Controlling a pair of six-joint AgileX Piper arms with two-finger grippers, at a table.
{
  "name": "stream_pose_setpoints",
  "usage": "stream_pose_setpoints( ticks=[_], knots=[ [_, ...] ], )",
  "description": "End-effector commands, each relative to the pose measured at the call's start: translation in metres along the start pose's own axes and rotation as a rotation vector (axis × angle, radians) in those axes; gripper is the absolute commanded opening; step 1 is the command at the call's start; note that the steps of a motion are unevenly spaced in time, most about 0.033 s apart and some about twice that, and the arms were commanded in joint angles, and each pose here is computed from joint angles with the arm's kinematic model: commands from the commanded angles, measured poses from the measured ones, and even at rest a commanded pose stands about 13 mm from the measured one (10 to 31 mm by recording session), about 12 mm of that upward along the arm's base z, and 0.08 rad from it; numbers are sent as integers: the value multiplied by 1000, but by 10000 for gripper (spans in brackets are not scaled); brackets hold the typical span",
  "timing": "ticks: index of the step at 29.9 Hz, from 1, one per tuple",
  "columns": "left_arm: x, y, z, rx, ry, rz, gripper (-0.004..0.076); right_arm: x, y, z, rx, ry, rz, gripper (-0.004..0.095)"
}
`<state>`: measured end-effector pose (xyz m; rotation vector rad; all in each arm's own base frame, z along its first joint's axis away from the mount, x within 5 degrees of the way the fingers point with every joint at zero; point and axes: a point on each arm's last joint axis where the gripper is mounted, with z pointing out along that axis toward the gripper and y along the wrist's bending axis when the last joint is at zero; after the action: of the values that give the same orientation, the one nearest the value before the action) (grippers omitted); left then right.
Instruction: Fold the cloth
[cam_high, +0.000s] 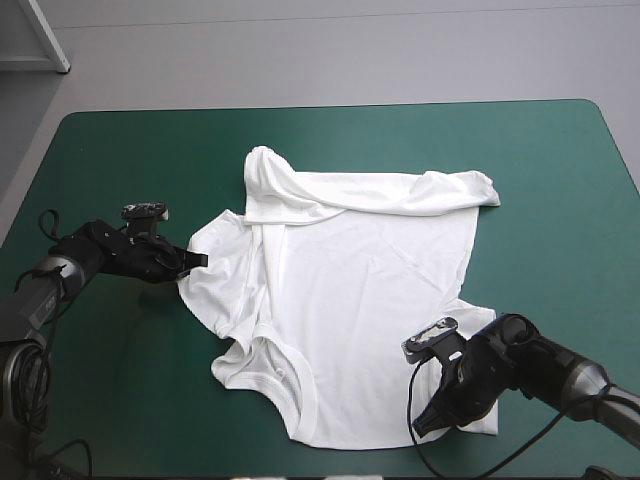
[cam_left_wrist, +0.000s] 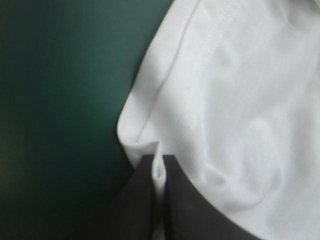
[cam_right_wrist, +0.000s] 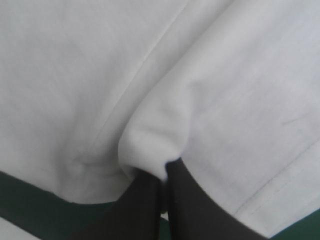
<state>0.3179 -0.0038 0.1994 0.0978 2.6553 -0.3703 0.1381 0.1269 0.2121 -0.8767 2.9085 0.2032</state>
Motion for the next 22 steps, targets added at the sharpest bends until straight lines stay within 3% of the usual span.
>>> stream_pose_setpoints(
  ticks=[1,9,22],
  knots=[
    [-7,-13,-23,22,-75,13,19,-15,-3,-29,60,-196,-11,5],
    [-19,-42,-107,41,-287,117,19,-28,0,-154,104,-670,-38,5],
    [-24,-115,-321,43,-873,376,19,4,-6,-346,375,-1283,-125,5]
  ],
)
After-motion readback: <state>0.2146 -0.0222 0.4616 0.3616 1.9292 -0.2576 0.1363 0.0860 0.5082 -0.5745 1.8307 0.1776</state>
